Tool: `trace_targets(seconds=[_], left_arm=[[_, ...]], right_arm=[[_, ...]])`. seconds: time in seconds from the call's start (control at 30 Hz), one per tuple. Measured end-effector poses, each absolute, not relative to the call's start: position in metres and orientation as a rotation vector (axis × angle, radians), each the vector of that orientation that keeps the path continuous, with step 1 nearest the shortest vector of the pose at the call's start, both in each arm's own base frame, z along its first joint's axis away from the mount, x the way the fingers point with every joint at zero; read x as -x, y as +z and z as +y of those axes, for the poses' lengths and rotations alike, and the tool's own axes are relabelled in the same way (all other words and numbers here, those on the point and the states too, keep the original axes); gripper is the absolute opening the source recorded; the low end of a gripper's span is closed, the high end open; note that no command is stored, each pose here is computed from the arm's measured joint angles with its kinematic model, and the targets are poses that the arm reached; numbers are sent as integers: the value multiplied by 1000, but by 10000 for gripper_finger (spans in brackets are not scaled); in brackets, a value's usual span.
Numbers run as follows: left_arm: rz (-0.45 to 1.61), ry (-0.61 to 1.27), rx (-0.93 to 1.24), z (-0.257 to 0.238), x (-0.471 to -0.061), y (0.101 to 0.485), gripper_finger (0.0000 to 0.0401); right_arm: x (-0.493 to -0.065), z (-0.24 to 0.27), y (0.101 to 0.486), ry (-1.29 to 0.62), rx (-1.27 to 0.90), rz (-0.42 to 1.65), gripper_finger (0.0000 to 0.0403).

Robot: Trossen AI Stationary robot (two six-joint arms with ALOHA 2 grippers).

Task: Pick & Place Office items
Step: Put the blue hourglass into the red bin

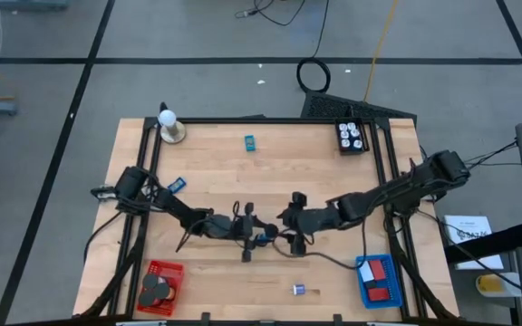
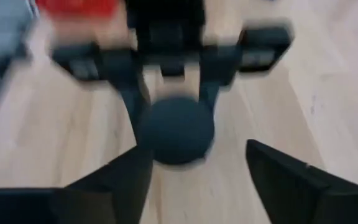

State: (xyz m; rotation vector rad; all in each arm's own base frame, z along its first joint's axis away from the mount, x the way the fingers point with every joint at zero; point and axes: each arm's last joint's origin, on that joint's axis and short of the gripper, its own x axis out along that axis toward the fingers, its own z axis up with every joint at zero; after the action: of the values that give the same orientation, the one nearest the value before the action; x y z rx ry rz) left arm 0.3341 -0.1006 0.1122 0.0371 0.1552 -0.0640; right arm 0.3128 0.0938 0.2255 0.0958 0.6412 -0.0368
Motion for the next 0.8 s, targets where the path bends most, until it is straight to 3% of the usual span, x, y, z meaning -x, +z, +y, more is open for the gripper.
trace_targets(seconds=[0.2, 0.37, 0.6, 0.8], left_arm=[[167, -81, -53, -100, -334, 110, 171], [155, -78, -49, -100, -335, 112, 171], [155, -82, -58, -100, -335, 112, 171], [153, -83, -53, -101, -335, 112, 171]], right_arm=[[-324, 98, 219, 3, -39, 667, 307], [-333, 100, 212, 103, -43, 651, 321], [-342, 94, 199, 110, -45, 672, 298], [-344, 94, 202, 115, -35, 630, 242]])
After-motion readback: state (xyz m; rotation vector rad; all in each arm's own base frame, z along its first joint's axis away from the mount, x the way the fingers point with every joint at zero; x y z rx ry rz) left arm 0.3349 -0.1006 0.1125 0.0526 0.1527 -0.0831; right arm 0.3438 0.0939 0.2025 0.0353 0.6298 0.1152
